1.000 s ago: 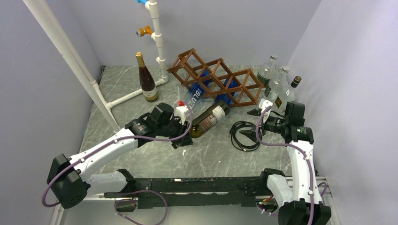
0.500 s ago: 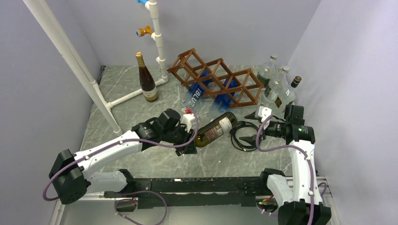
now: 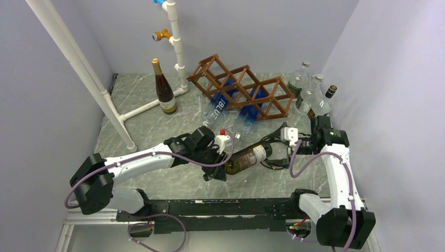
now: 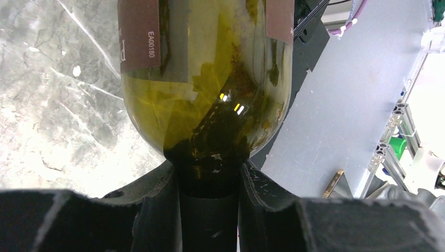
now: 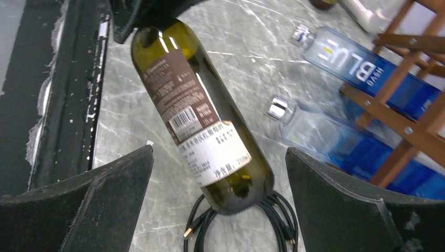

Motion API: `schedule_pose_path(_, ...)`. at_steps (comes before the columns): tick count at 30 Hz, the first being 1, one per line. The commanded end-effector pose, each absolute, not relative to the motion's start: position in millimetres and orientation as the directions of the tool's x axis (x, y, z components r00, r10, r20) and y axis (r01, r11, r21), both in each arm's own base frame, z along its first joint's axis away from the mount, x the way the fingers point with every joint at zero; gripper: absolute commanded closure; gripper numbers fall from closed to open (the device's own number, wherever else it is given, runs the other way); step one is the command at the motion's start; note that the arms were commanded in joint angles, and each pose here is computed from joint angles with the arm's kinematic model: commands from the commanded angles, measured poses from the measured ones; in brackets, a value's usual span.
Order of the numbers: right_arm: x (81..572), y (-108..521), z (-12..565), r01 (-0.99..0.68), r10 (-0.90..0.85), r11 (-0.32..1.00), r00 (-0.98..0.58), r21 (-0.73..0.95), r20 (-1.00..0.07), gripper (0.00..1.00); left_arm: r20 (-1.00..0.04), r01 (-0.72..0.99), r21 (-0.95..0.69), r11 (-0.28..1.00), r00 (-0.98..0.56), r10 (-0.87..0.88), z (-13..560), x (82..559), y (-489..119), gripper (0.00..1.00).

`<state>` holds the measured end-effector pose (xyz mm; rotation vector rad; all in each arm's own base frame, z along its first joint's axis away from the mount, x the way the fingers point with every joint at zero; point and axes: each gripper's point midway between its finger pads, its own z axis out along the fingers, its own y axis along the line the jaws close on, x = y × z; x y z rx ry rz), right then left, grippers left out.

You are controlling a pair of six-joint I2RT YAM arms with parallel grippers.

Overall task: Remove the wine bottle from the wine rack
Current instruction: Place the wine bottle at the center of the board.

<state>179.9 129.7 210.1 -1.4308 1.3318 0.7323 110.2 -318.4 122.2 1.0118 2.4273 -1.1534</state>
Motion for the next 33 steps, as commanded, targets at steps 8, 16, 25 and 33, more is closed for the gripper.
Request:
schedule_pose_path(8, 178, 168, 188, -0.919, -0.455, -0.184, 0.393, -0.347, -0.799, 0.0, -0.611, 0.739, -0.621, 0.261, -0.665, 0.43, 169, 116, -361, 1.0)
schedule_pose_path(16, 182, 182, 162, -0.898, -0.537, -0.287, 0.439, -0.334, -0.72, 0.0, -0.583, 0.723, -0.642, 0.255, -0.676, 0.45, 162, 115, -365, 1.0)
schedule_pose_path(25, 175, 190, 138, -0.885, -0.567, -0.339, 0.464, -0.32, -0.681, 0.0, -0.572, 0.714, -0.653, 0.253, -0.684, 0.452, 159, 114, -367, 1.0)
schedule_pose_path(33, 175, 192, 116, -0.881, -0.6, -0.348, 0.472, -0.321, -0.645, 0.0, -0.571, 0.706, -0.667, 0.237, -0.689, 0.446, 163, 114, -371, 1.0)
